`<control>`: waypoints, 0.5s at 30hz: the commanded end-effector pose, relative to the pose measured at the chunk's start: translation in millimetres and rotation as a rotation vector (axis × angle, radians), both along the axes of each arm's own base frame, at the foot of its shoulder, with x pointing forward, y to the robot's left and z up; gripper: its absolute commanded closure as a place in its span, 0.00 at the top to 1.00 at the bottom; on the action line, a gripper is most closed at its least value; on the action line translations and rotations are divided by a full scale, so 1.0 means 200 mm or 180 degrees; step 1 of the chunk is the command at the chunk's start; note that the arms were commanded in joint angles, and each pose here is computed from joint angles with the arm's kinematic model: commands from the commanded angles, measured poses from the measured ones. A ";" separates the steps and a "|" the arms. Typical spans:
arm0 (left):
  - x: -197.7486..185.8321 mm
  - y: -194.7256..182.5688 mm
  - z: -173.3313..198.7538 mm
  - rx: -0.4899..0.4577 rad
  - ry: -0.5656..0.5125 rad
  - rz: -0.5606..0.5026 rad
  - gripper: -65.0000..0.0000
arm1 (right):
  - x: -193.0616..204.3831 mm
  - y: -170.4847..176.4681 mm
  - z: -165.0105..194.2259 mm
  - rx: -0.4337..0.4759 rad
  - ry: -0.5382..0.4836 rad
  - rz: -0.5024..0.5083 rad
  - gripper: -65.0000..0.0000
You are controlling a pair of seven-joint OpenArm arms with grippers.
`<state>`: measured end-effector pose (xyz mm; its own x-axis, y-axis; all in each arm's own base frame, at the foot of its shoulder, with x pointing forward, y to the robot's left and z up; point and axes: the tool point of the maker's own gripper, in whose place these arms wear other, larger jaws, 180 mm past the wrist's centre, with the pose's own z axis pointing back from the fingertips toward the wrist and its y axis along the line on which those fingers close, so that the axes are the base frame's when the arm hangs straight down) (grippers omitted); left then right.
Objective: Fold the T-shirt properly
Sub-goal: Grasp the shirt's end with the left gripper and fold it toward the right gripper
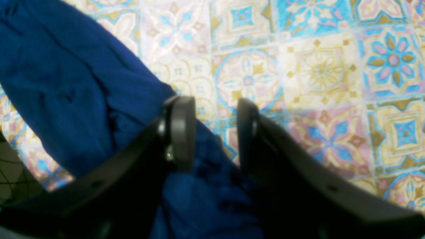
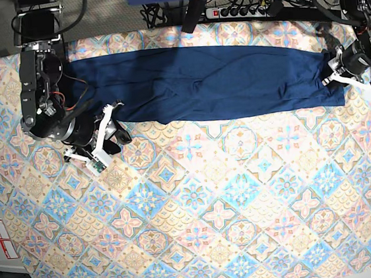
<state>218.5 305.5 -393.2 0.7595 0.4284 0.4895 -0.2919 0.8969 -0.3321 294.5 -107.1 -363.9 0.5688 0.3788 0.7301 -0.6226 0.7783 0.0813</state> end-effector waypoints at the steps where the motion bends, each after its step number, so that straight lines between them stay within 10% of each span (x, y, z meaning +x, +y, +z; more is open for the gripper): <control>1: 0.03 -0.04 0.08 0.0058 -0.0162 -0.0113 0.00 | 0.05 0.00 0.07 0.0052 -0.0169 0.0007 0.31; 15: -0.02 -0.86 0.09 -0.0678 -0.0335 -0.0905 0.00 | 0.07 -0.07 0.09 0.0032 -0.0202 -0.0120 0.31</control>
